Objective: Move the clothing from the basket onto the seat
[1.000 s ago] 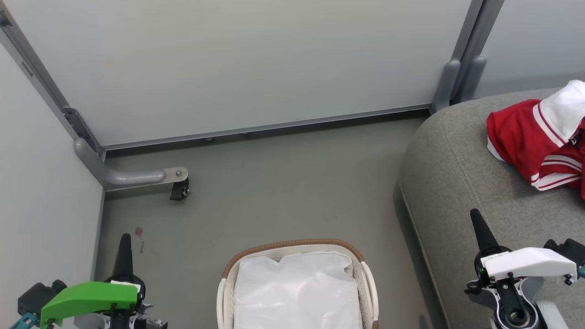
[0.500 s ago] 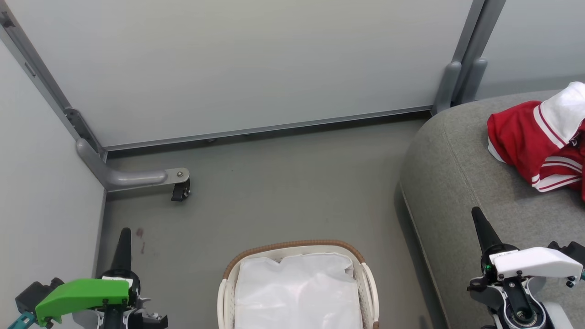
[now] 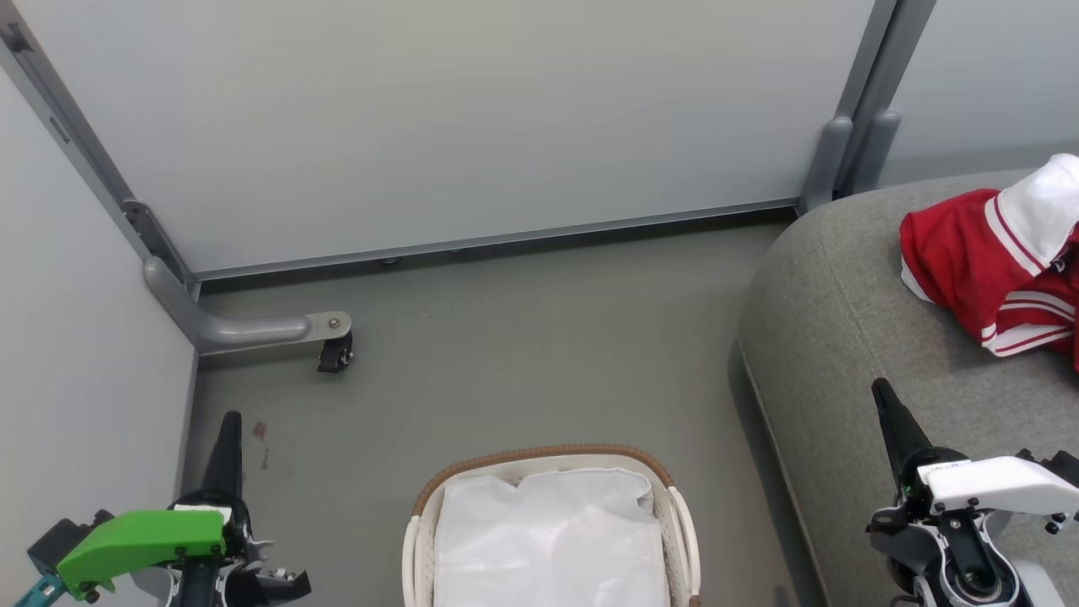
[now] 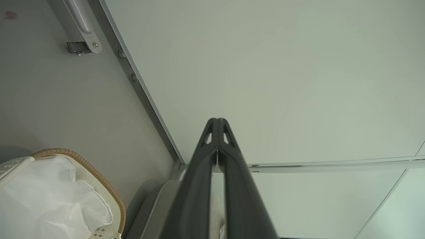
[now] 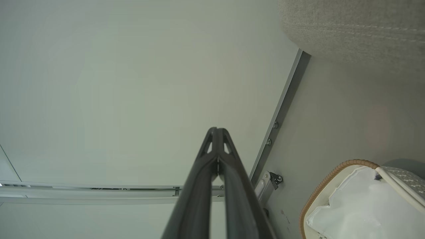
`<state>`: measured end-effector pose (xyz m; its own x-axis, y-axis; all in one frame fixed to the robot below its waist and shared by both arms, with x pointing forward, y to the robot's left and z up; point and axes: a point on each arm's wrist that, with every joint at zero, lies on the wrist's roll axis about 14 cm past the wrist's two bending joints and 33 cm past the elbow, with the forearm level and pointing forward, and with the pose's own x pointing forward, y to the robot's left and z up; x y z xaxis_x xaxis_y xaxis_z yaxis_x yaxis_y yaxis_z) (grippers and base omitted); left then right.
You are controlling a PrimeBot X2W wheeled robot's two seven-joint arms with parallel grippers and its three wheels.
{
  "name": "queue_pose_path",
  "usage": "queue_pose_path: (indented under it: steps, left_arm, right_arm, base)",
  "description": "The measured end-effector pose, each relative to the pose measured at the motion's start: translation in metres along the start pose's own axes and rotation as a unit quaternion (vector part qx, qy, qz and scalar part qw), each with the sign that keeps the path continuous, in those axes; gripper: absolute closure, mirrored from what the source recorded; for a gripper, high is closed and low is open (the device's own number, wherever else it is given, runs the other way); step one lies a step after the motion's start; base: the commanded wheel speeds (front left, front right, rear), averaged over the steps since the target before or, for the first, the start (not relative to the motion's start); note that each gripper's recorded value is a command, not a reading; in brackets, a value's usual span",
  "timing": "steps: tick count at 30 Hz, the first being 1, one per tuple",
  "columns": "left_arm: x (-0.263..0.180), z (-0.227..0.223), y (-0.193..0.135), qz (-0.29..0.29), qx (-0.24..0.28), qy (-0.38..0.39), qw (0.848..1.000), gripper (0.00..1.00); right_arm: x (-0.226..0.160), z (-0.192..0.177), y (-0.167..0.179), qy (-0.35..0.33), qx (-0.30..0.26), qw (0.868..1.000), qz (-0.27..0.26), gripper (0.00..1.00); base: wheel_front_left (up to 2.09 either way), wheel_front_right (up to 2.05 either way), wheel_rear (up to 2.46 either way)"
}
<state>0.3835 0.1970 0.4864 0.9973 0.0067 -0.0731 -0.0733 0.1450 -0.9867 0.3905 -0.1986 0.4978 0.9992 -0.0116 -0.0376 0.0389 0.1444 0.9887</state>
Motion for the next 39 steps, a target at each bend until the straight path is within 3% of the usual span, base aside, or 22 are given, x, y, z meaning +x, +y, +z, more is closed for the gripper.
queue_pose_path:
  steps: [22, 39]
  left_arm:
    - [0.002, 0.004, -0.015, -0.028, -0.074, 0.002, 0.997, 1.00]
    - [0.003, 0.004, -0.017, -0.031, -0.076, 0.002, 0.997, 1.00]
  right_arm:
    - [-0.001, 0.001, 0.010, 0.006, 0.073, 0.997, 0.019, 1.00]
    - [-0.001, 0.002, 0.010, 0.005, 0.075, 0.997, 0.020, 1.00]
  base:
    - [0.00, 0.00, 0.00]
    - [0.00, 0.00, 0.00]
